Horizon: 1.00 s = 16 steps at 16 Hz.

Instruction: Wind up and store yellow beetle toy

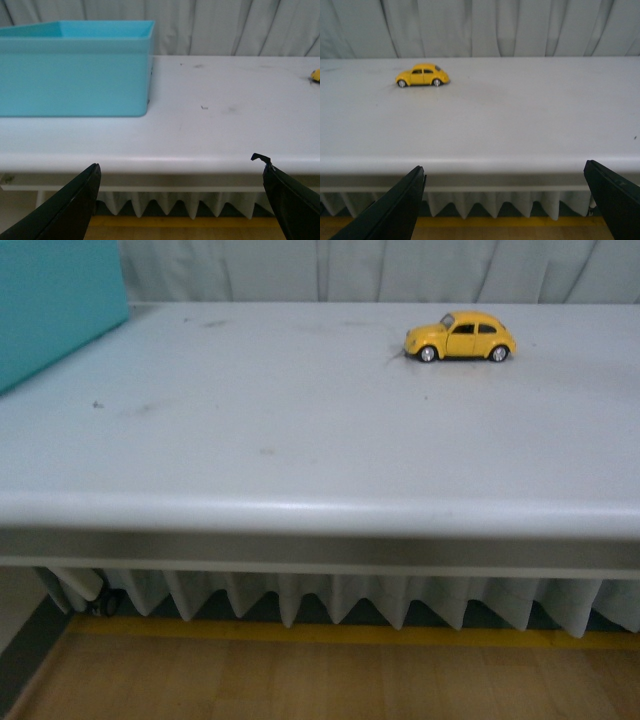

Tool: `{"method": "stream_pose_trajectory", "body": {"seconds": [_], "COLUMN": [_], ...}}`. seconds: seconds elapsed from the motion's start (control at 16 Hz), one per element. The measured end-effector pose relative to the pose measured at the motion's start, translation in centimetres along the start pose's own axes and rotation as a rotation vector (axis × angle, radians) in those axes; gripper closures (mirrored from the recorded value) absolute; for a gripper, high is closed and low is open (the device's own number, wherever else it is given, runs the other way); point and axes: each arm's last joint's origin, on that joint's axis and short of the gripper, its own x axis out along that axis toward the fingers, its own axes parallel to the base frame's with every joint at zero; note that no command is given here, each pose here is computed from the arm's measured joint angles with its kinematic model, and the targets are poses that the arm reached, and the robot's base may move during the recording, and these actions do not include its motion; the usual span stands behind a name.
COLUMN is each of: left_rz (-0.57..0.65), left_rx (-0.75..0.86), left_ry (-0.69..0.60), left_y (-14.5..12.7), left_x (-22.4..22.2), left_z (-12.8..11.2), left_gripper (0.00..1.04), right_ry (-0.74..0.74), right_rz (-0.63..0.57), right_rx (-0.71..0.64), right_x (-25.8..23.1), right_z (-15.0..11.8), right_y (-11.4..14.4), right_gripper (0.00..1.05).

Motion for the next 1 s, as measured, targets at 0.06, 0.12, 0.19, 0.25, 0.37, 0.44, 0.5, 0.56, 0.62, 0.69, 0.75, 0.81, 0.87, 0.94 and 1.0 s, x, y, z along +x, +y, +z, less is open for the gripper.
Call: {"method": "stream_pose_trajectory", "body": {"seconds": [0.06,0.12,0.19,0.25,0.37,0.44,0.5,0.56,0.62,0.69,0.75,0.81,0.87,0.94,1.0], "left_rz": [0.001,0.000,0.001,0.000,0.000,0.000,-0.001,0.000,-0.001,-0.001,0.000,0.000,0.000,0.000,0.000], "left_rx": [-0.002,-0.001,-0.002,-0.001,-0.002,-0.002,-0.002,-0.002,-0.002,-0.002,-0.002,-0.002,-0.002,-0.002,-0.002], "left_ry": [-0.001,0.000,0.000,0.000,0.000,0.000,0.000,0.000,-0.001,-0.001,-0.004,-0.004,-0.006,0.002,-0.002], "left_y": [0.00,0.00,0.00,0.00,0.00,0.00,0.00,0.00,0.00,0.00,0.00,0.00,0.00,0.00,0.00], "left_x": [0.00,0.00,0.00,0.00,0.00,0.00,0.00,0.00,0.00,0.00,0.00,0.00,0.00,0.00,0.00], "left_z": [0.01,0.00,0.00,0.00,0.00,0.00,0.00,0.00,0.01,0.01,0.04,0.04,0.06,-0.01,0.02], "left_gripper": [0.07,0.07,0.07,0.07,0.07,0.07,0.07,0.07,0.07,0.07,0.07,0.07,0.07,0.07,0.07], "right_ry": [-0.002,-0.002,-0.002,-0.001,-0.001,-0.001,0.000,-0.002,-0.001,0.000,-0.004,-0.006,-0.005,0.001,0.000], "right_rz": [0.000,0.000,0.000,0.001,0.001,0.000,0.000,0.000,0.000,0.001,0.000,0.000,0.000,0.000,0.000], "right_rx": [0.000,0.000,0.000,0.001,0.003,0.003,0.003,0.003,0.003,0.003,0.003,0.003,0.003,0.003,0.003], "right_x": [0.00,0.00,0.00,0.00,0.00,0.00,0.00,0.00,0.00,0.00,0.00,0.00,0.00,0.00,0.00], "right_z": [0.02,0.02,0.02,0.02,0.02,0.02,0.01,0.03,0.02,0.01,0.05,0.07,0.06,0.00,0.01], "right_y": [0.00,0.00,0.00,0.00,0.00,0.00,0.00,0.00,0.00,0.00,0.00,0.00,0.00,0.00,0.00], "right_gripper": [0.07,0.07,0.07,0.07,0.07,0.07,0.07,0.07,0.07,0.07,0.07,0.07,0.07,0.07,0.07]}}
